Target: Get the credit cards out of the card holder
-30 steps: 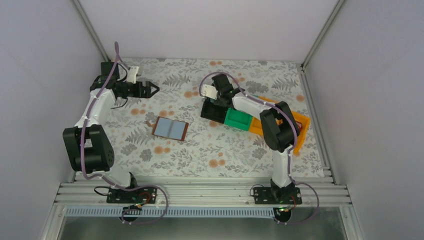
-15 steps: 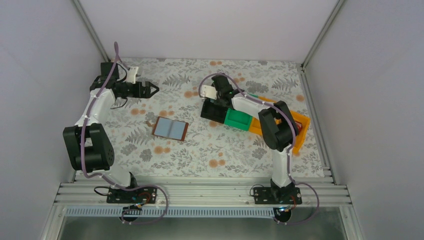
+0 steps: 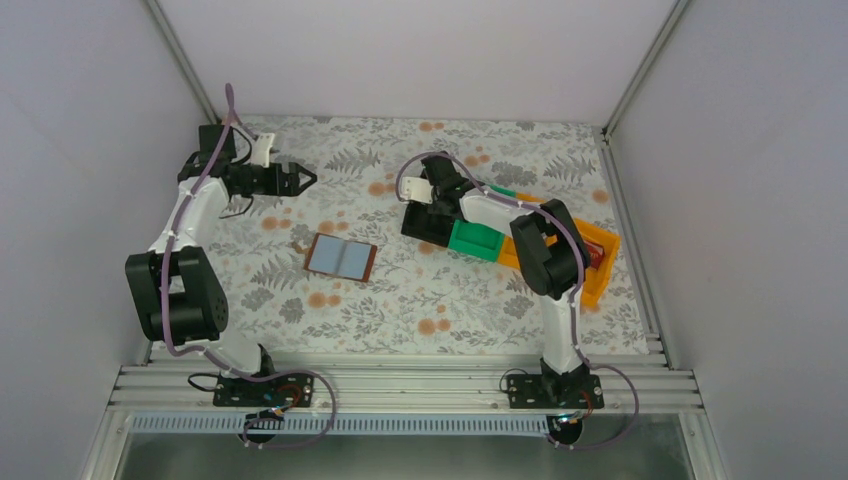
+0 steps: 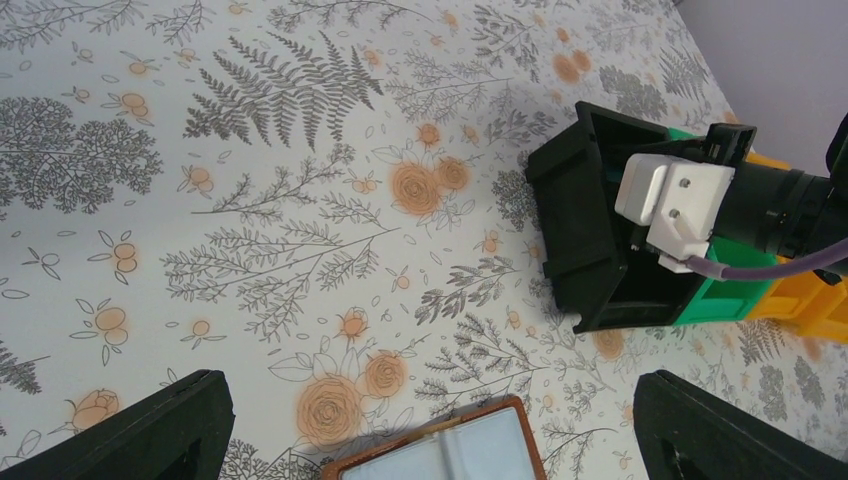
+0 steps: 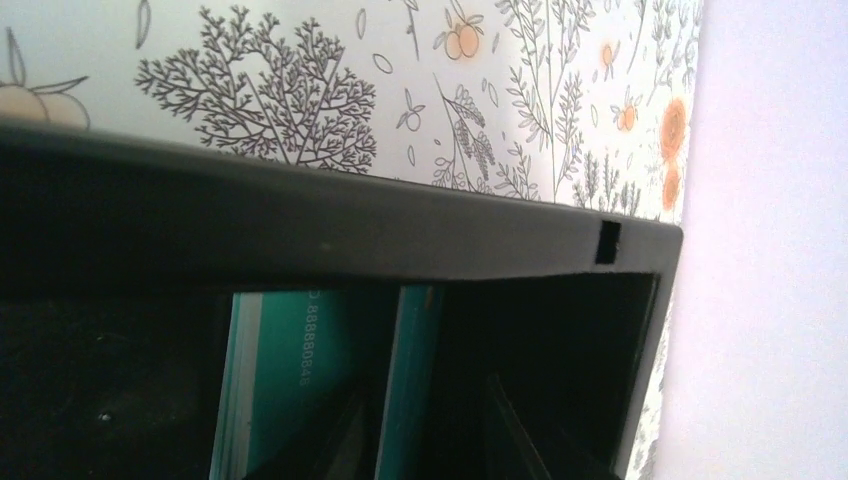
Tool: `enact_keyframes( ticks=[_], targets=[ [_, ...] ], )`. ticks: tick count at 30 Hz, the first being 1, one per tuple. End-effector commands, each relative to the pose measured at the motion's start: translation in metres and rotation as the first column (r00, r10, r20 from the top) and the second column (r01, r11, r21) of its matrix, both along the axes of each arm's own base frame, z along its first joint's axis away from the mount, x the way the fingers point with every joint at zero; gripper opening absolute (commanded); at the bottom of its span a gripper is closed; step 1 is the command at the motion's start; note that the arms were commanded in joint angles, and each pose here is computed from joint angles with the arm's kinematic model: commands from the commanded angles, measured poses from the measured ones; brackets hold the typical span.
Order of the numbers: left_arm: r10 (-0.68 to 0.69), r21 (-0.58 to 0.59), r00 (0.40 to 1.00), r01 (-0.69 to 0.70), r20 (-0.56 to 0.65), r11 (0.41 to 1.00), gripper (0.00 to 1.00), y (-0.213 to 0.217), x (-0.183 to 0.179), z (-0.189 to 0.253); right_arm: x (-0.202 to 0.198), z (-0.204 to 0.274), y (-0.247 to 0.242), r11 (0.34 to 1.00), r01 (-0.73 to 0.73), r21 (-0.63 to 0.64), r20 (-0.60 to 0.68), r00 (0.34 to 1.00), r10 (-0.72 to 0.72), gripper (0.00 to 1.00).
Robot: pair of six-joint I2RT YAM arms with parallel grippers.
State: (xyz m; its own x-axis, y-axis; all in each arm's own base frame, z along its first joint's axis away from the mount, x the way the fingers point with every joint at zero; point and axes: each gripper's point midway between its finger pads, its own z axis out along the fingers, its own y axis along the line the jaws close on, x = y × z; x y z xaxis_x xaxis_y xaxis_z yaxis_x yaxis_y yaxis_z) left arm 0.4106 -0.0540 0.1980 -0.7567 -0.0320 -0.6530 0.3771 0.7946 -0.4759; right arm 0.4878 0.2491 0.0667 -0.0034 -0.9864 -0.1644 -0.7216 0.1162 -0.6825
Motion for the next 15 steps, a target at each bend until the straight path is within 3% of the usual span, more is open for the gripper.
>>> enact_keyframes(
  ticks=[1, 3, 8, 11, 15],
  targets=[
    [-0.019, -0.014, 1.000, 0.019, 0.014, 1.000, 1.00, 0.001, 0.001, 0.003, 0.001, 0.005, -0.004, 1.000, 0.008, -0.015, 0.022, 1.000, -0.008, 0.38],
    [-0.019, -0.018, 1.000, 0.019, 0.012, 1.000, 1.00, 0.001, 0.001, 0.003, 0.001, 0.009, -0.004, 1.000, 0.012, -0.012, 0.023, 1.000, -0.012, 0.53],
    [-0.023, -0.024, 1.000, 0.023, 0.012, 0.999, 1.00, 0.001, -0.001, 0.004, 0.006, 0.021, -0.005, 0.999, 0.037, -0.005, 0.044, 0.998, -0.037, 0.75],
    [-0.020, -0.021, 1.000, 0.020, 0.019, 1.000, 1.00, 0.002, -0.001, 0.006, 0.005, 0.028, -0.004, 0.999, 0.044, 0.013, 0.042, 0.998, -0.044, 0.99],
    [-0.020, -0.020, 1.000, 0.020, 0.020, 1.000, 1.00, 0.003, -0.001, 0.006, 0.003, 0.041, -0.002, 0.998, 0.043, 0.050, 0.052, 0.998, -0.046, 0.99]
  ],
)
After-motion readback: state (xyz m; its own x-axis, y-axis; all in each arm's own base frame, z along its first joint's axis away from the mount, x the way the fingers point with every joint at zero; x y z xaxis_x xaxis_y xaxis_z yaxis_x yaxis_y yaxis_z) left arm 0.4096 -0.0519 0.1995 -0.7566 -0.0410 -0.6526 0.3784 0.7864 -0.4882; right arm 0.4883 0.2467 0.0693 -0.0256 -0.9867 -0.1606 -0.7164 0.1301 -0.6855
